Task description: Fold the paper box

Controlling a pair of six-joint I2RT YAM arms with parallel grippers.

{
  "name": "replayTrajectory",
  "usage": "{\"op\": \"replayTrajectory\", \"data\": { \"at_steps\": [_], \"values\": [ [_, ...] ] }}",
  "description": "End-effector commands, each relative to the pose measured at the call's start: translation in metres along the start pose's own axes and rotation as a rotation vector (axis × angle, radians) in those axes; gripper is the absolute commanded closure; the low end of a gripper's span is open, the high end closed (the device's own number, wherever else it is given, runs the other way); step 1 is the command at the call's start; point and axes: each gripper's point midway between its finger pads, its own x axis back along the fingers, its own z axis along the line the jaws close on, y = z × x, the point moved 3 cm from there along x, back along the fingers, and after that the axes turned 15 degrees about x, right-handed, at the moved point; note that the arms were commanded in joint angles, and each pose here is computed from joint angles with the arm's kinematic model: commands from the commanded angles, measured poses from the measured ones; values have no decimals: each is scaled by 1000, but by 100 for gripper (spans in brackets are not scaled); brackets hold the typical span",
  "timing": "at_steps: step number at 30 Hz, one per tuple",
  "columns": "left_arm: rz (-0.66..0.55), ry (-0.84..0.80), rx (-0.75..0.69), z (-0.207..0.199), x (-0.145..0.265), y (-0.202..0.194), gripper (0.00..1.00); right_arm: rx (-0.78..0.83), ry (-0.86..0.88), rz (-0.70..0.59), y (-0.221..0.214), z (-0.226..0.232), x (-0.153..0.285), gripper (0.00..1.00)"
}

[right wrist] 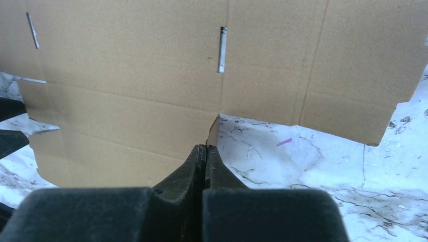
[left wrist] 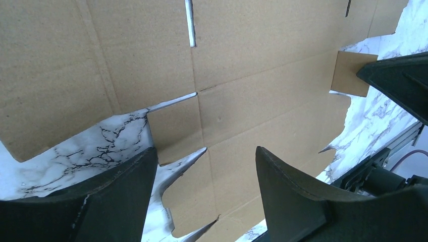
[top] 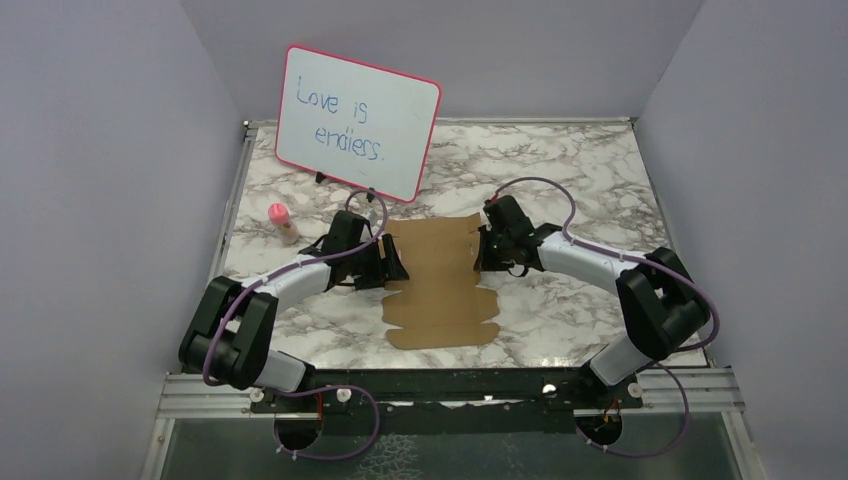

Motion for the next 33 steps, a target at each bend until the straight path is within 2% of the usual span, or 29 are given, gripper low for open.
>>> {"op": "replayTrajectory", "data": {
  "at_steps": [1, 8, 16, 20, 24, 33],
  "values": [
    [11, 19, 4, 2, -6, -4, 27, 20, -71, 36, -4, -2, -6, 99],
    [-15, 66, 12, 7, -3, -1, 25, 22, -120, 16, 4, -4, -3, 99],
    [-104, 159, 43, 20, 5, 8, 20, 6, -93, 7, -4, -3, -5, 99],
    [-139, 191, 36, 24, 7, 14, 18, 6, -96, -13, -5, -5, -3, 95],
    [-116, 195, 32, 26, 0, 13, 18, 0, -81, -26, -7, -3, -4, 92],
    [-77, 68, 31, 0, -5, 14, 29, -11, -44, -18, -16, 0, -11, 92]
  ]
}}
